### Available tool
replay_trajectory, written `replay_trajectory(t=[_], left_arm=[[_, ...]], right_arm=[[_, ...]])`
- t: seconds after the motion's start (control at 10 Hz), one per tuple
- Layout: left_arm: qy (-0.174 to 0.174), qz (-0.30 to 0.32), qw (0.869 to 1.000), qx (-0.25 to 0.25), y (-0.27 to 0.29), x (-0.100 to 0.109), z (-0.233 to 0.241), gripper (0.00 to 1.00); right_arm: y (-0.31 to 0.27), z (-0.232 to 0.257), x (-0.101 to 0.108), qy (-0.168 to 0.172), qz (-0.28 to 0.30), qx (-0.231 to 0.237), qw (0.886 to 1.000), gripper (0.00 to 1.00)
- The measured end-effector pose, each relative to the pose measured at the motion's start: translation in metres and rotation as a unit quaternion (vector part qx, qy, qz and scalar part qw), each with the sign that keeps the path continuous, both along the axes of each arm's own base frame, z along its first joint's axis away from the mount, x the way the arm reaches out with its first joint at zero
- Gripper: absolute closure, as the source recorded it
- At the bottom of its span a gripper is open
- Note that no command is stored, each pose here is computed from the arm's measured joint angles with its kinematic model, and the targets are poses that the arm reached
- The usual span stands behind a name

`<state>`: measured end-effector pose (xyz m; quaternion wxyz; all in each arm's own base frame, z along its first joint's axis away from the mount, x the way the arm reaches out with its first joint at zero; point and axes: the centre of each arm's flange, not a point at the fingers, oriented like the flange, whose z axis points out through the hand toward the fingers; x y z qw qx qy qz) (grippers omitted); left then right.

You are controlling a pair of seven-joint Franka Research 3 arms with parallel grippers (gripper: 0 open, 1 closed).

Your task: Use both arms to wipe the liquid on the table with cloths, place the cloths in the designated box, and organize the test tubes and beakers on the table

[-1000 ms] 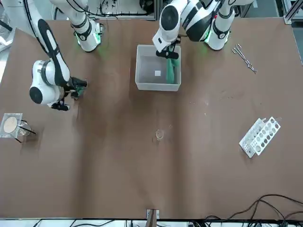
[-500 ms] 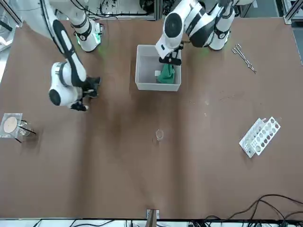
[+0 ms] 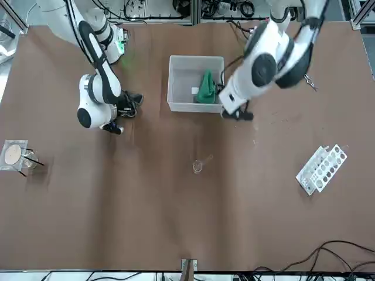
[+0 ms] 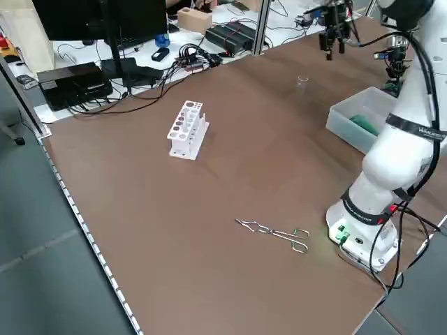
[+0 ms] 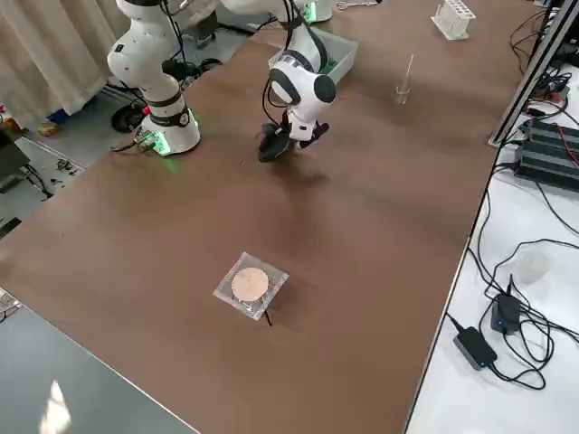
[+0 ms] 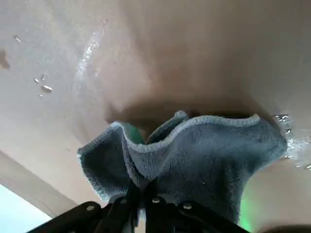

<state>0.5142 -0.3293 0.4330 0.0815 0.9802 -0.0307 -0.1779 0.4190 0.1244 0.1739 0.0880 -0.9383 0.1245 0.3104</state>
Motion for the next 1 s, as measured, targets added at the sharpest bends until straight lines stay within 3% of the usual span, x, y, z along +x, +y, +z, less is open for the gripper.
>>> replay_trajectory(t=[0.2, 0.4, 0.7, 1.0], left_arm=[[-0.033, 0.029, 0.998, -0.034, -0.009, 0.045, -0.038, 0.24], [-0.071, 0.055, 0.994, -0.062, -0.014, 0.070, -0.060, 0.24], [-0.104, 0.065, 0.990, -0.072, -0.017, 0.085, -0.081, 0.24], [-0.117, 0.063, 0.988, -0.072, -0.025, 0.093, -0.126, 0.24]], right_arm=[[-0.036, -0.010, -0.001, 0.018, -0.024, -0.012, 0.999, 0.91], [-0.105, -0.015, -0.007, 0.048, -0.021, -0.043, 0.998, 0.91], [-0.192, -0.014, -0.024, 0.090, -0.018, -0.075, 0.993, 0.90], [-0.198, -0.012, -0.035, 0.126, -0.012, -0.072, 0.989, 0.90]])
